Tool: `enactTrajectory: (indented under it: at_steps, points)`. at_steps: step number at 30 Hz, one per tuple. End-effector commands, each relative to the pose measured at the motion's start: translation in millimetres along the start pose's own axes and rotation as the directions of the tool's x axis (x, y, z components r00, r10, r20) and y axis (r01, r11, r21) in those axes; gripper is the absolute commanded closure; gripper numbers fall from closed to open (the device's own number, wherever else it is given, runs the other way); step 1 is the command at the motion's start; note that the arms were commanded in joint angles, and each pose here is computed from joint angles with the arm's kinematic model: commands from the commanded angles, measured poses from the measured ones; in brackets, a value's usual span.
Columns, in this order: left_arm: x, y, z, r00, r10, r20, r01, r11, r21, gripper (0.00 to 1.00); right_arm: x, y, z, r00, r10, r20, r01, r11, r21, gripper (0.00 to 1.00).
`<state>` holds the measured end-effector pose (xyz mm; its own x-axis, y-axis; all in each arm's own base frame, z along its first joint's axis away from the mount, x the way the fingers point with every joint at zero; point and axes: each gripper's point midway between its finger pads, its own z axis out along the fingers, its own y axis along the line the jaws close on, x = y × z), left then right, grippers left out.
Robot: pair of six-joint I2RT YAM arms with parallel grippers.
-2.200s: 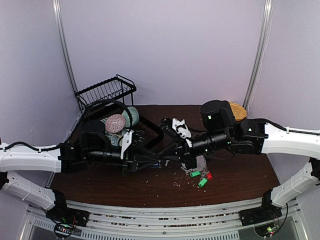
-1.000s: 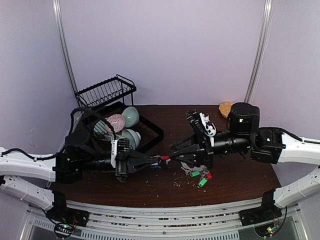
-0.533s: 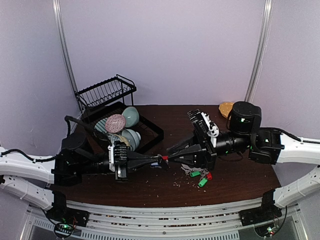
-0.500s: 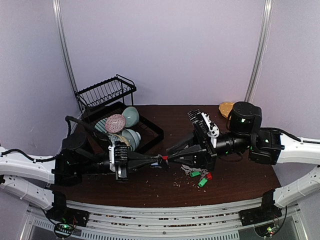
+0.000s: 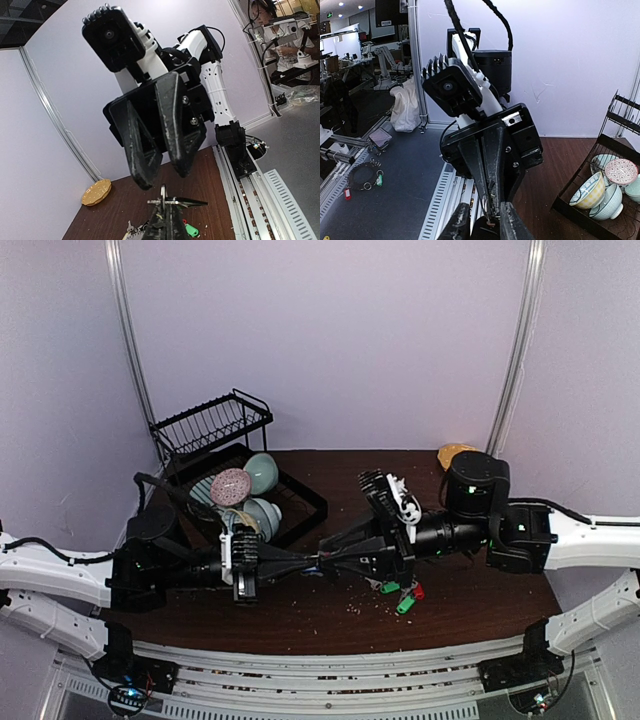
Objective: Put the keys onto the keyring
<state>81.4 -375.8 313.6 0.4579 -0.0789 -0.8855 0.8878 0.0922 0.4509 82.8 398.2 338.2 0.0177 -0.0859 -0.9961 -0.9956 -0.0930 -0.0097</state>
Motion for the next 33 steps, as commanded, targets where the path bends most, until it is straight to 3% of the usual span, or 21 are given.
enactTrajectory:
  at_steps: [1,12,23,33]
  points:
    - [-26,7,1,0.996,0.028,0.084,-0.027,1.000,-0.013,1.00,-6,-6,-1,1.000,-0.025,0.011,0.025,0.999,0.047,0.77]
    - [-28,7,2,0.995,0.015,0.096,-0.013,1.000,-0.013,1.00,8,-9,8,0.999,-0.005,-0.054,0.006,0.999,0.032,0.89]
    - [-28,10,1,0.995,-0.004,0.098,0.007,0.999,-0.032,1.00,10,1,4,0.999,-0.019,-0.049,0.018,1.000,-0.011,0.84]
    - [-26,9,1,0.996,-0.013,0.087,0.016,0.999,-0.028,1.00,12,-4,4,0.998,-0.012,-0.069,0.014,1.000,0.019,1.00]
